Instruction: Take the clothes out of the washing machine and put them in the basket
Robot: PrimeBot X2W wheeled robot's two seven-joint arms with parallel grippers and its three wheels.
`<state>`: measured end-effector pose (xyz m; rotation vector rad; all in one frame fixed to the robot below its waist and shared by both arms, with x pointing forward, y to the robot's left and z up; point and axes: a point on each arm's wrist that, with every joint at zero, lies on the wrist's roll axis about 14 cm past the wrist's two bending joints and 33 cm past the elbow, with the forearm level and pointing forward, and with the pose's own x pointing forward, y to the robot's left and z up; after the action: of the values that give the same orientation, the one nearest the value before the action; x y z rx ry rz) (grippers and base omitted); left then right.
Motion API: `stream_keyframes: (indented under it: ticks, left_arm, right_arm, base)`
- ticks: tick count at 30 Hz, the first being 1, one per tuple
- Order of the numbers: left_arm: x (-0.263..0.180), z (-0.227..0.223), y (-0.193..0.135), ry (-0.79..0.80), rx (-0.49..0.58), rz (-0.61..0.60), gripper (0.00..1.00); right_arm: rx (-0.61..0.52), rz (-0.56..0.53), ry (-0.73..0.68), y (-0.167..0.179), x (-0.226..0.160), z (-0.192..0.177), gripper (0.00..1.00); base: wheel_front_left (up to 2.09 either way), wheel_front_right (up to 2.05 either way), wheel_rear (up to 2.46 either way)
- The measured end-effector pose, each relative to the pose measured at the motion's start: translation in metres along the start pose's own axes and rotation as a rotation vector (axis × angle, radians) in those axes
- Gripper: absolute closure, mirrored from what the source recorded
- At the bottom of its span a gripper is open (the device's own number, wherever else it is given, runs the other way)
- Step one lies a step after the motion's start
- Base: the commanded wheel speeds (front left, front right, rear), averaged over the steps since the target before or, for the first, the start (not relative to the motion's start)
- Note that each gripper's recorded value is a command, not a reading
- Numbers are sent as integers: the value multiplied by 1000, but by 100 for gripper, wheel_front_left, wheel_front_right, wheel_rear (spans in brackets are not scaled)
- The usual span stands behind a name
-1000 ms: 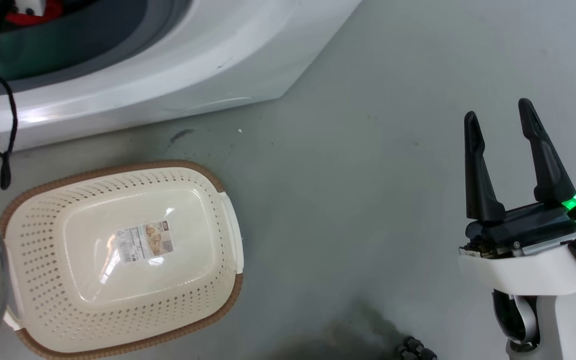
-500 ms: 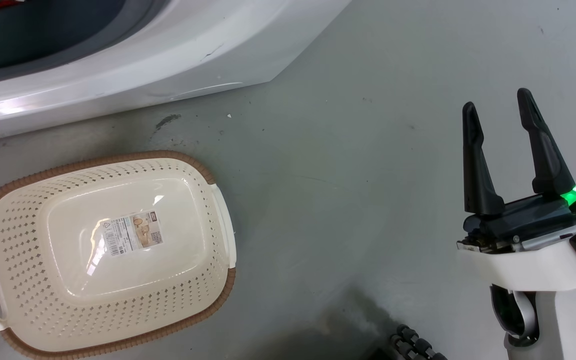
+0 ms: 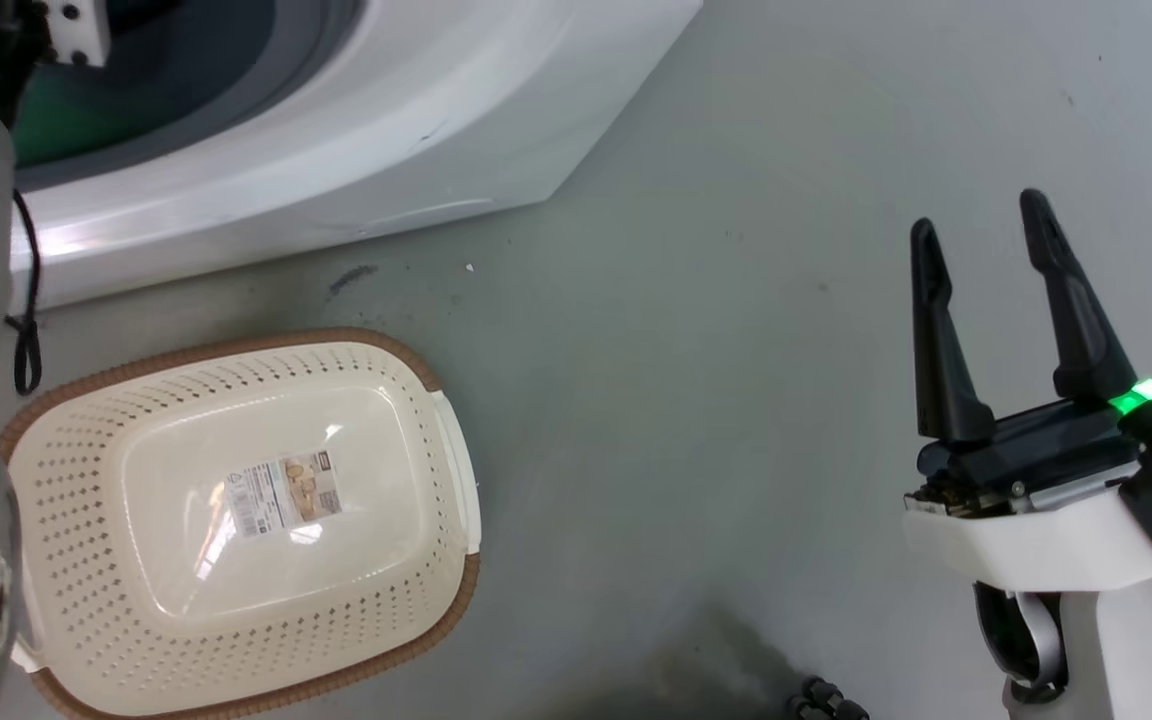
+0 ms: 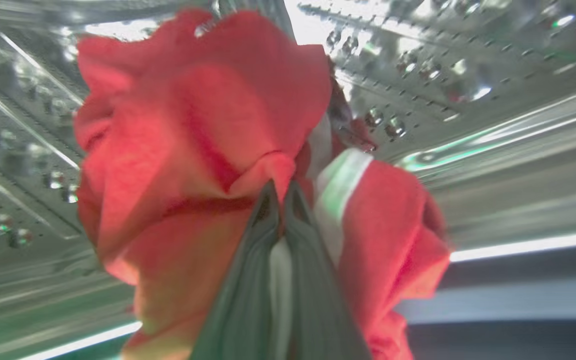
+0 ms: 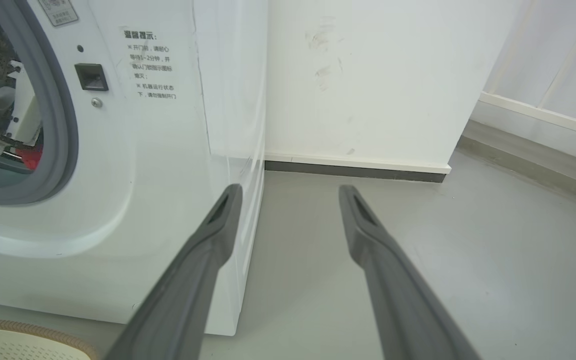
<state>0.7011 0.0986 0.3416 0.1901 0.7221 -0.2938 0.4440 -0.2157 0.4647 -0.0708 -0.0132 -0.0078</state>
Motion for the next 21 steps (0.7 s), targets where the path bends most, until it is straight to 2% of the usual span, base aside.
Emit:
stream_keyframes:
  ticks: [10,21]
  left_arm:
    - [-51,14,-15,-202,19,-26,100]
    - [-127,24,-22,-414,61,-38,100]
  right_arm:
    - [-8,7,-66,4,-17,32,0]
    - [-19,34,-132,14,-39,61,0]
  base:
    - [0,0,0]
    - [0,0,0]
